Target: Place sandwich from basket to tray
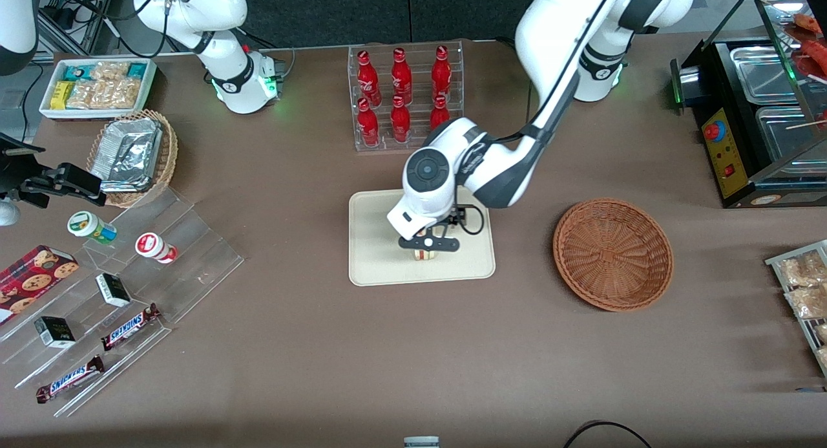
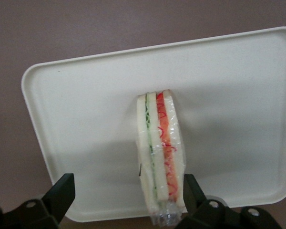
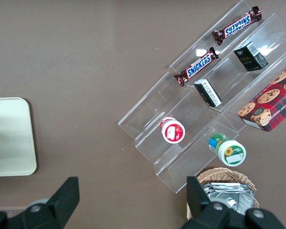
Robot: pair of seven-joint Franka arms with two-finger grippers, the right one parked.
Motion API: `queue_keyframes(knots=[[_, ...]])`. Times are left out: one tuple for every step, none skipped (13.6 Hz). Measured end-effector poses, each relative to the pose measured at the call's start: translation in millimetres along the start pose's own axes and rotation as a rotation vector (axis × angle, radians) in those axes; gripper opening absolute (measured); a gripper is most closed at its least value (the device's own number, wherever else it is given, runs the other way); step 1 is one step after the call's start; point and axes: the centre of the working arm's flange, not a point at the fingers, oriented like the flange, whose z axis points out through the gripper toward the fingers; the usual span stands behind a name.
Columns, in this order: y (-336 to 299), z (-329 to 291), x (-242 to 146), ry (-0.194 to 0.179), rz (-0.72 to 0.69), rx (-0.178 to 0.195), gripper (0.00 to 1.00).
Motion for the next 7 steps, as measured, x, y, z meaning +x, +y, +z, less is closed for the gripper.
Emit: queue_keyframes(knots=[[-14.9, -11.8, 5.2, -0.008, -0.013, 0.006, 1.00], [-31.8, -22.1, 11.8, -0.016, -0.030, 0.011, 1.00], [-49.9, -31.1, 20.1, -0.017, -0.046, 0.010, 1.00], [-68.6, -38.8, 29.1, -0.014, -0.059, 0.005, 1.00], [-89.3, -46.5, 38.3, -0.011, -0.069, 0.001, 1.00], [-110.7, -54.7, 45.8, -0.006, -0.075, -0.004, 1.00], [-133.5, -62.6, 51.0, -0.002, -0.079, -0.009, 1.00]])
